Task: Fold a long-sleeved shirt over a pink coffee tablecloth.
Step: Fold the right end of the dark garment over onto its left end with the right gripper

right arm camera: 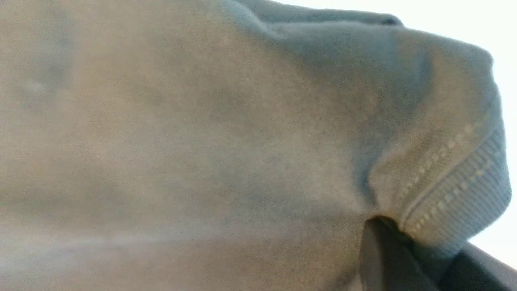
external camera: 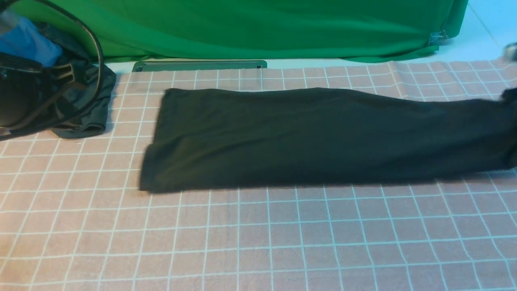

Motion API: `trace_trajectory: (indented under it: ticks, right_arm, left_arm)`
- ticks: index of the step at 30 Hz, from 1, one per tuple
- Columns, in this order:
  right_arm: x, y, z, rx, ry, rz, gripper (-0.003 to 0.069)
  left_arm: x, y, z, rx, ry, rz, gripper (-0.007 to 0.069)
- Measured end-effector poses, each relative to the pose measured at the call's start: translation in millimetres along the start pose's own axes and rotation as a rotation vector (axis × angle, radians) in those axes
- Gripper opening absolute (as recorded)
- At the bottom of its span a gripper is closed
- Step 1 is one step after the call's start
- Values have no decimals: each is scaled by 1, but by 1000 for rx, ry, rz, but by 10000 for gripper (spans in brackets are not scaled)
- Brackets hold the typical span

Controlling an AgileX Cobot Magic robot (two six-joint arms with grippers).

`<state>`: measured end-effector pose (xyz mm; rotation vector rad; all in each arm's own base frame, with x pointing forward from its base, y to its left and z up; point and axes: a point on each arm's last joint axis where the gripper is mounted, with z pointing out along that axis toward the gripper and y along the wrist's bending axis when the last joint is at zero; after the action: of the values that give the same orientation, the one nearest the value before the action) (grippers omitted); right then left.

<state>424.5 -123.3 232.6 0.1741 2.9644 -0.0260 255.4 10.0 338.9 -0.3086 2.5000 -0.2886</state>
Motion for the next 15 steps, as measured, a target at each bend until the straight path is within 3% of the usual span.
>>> trace_trajectory:
  ticks: [3,7,11,13,14,15]
  right_arm:
    - [-1,6,-31,-3,-75,1,109]
    - [0,34,-73,-72,-185,-21,109]
    - [-3,80,-106,-181,-279,-88,109]
    - [-3,119,-119,-254,-311,-146,109]
    - [-3,122,-121,-264,-316,-149,109]
    - [0,157,-128,-316,-332,-207,109]
  left_arm:
    - [0,0,-1,2,-2,-1,13]
    - [0,-2,-1,16,-1,-11,13]
    - [0,-3,-1,35,-2,-27,13]
    - [0,-4,-1,41,-4,-30,13]
    - [0,-4,-1,41,-4,-29,13]
    - [0,-4,-1,46,-5,-30,13]
